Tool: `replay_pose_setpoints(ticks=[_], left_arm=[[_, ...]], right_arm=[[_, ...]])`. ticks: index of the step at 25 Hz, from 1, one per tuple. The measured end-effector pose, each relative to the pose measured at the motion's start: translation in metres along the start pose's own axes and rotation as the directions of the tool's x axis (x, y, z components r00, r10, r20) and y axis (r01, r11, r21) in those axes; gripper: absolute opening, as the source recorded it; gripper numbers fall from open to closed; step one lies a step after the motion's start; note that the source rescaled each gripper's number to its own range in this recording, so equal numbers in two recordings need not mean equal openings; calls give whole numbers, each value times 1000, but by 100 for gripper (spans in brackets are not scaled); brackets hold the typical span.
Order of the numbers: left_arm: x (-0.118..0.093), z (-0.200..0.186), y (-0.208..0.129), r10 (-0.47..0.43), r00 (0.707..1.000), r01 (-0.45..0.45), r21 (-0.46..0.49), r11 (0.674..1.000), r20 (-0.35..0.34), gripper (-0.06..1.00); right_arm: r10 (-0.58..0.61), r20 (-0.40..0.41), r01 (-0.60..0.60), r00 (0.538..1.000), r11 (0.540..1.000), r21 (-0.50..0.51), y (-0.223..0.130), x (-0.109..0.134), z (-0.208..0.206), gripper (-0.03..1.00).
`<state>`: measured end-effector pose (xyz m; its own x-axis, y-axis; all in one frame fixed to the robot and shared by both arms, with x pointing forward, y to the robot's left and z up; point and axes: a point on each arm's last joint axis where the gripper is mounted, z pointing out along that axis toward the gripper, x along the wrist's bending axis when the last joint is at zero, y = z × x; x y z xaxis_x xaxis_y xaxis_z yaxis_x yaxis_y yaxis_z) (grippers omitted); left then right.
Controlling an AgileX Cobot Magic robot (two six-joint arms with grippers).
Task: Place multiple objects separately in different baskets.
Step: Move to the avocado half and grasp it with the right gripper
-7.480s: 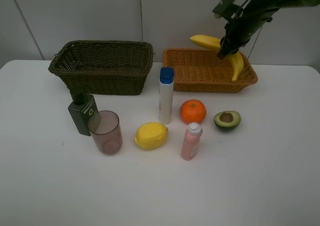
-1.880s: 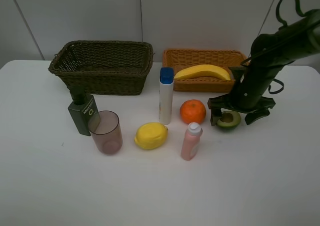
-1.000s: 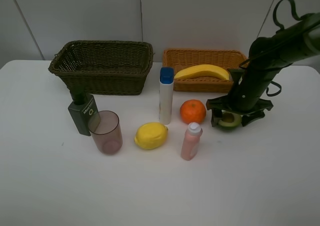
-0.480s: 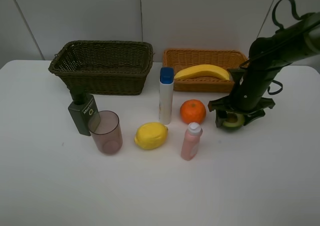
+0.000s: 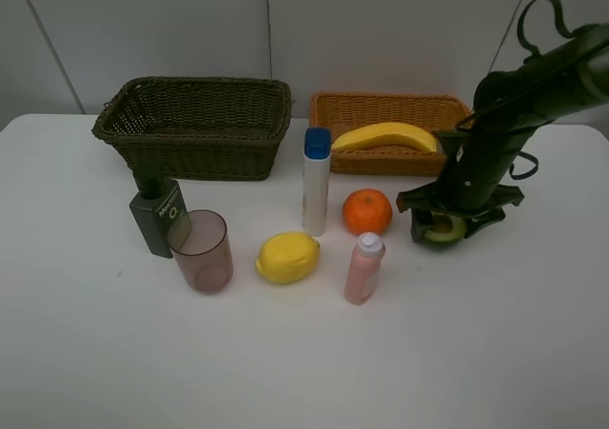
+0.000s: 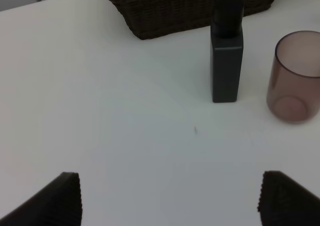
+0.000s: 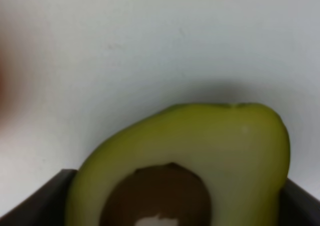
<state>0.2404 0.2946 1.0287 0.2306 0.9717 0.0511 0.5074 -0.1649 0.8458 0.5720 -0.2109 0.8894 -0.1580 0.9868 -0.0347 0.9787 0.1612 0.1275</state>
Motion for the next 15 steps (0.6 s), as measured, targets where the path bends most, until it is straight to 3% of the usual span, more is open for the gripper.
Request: replay_pose_setpoints(ticks=[15], left_arm=[[0, 0, 0, 0, 1000, 0, 0, 1000, 0, 95]], right_arm=[[-6, 13, 6, 1000, 1000, -4, -5, -3, -34, 65]])
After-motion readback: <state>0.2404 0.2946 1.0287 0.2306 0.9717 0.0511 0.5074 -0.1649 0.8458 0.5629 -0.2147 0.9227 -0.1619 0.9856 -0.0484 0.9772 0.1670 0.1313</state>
